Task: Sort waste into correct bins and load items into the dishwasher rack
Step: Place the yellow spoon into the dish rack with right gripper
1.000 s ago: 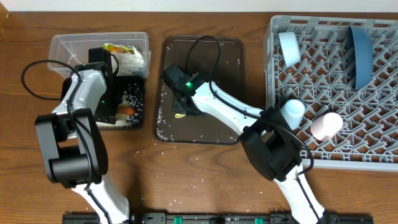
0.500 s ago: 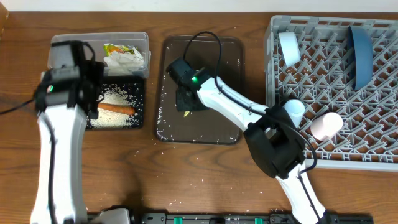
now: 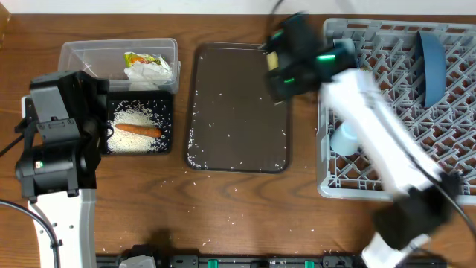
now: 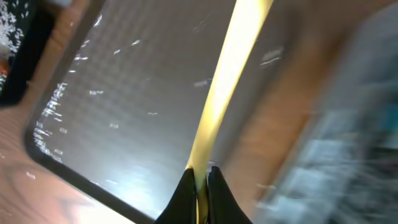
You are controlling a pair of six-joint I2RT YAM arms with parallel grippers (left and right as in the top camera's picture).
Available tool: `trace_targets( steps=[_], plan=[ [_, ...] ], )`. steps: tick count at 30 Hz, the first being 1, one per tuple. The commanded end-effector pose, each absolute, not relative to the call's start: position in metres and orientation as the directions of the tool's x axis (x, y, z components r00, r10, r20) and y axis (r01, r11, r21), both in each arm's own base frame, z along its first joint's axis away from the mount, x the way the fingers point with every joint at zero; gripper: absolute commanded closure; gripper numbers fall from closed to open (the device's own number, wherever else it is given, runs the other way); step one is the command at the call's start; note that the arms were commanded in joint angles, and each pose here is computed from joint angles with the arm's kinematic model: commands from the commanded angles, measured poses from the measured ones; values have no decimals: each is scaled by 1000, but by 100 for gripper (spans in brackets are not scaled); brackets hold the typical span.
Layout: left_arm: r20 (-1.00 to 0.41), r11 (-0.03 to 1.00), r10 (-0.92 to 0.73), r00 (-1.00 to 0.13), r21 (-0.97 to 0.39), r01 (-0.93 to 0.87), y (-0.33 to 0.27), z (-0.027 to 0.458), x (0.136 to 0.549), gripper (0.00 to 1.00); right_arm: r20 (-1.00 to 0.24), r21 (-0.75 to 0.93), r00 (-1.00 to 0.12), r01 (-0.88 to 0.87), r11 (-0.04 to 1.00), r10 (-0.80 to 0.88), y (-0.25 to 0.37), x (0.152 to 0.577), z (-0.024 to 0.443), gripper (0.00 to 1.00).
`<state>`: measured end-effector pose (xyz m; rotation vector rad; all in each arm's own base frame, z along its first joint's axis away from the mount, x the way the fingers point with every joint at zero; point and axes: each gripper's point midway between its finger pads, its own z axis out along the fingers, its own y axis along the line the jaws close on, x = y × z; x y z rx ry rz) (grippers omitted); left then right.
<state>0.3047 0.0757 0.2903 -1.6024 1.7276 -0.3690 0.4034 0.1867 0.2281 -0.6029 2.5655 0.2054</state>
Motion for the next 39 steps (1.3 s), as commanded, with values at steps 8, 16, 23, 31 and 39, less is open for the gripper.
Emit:
trace_targets(
  steps=[8, 16, 23, 31, 39],
  plan=[
    [-320, 171, -945, 63, -650, -740, 78, 289, 304, 1, -435, -202, -683, -561, 803, -586, 36, 427, 234, 99],
    [-320, 171, -945, 63, -650, -740, 78, 289, 304, 1, -420, -81, -726, -568, 819, -545, -21, 434, 194, 99],
    [-320, 171, -945, 63, -650, -740, 78, 289, 304, 1, -361, 26, -787, -545, 838, -501, -35, 439, 146, 99],
    [-320, 171, -945, 63, -650, -740, 78, 289, 304, 1, -292, 100, -833, -514, 852, -469, -35, 442, 103, 80],
    [-320, 171, -945, 63, -650, -740, 78, 289, 304, 1, -326, 99, -869, -424, 900, -373, -37, 453, 110, 1]
  ],
)
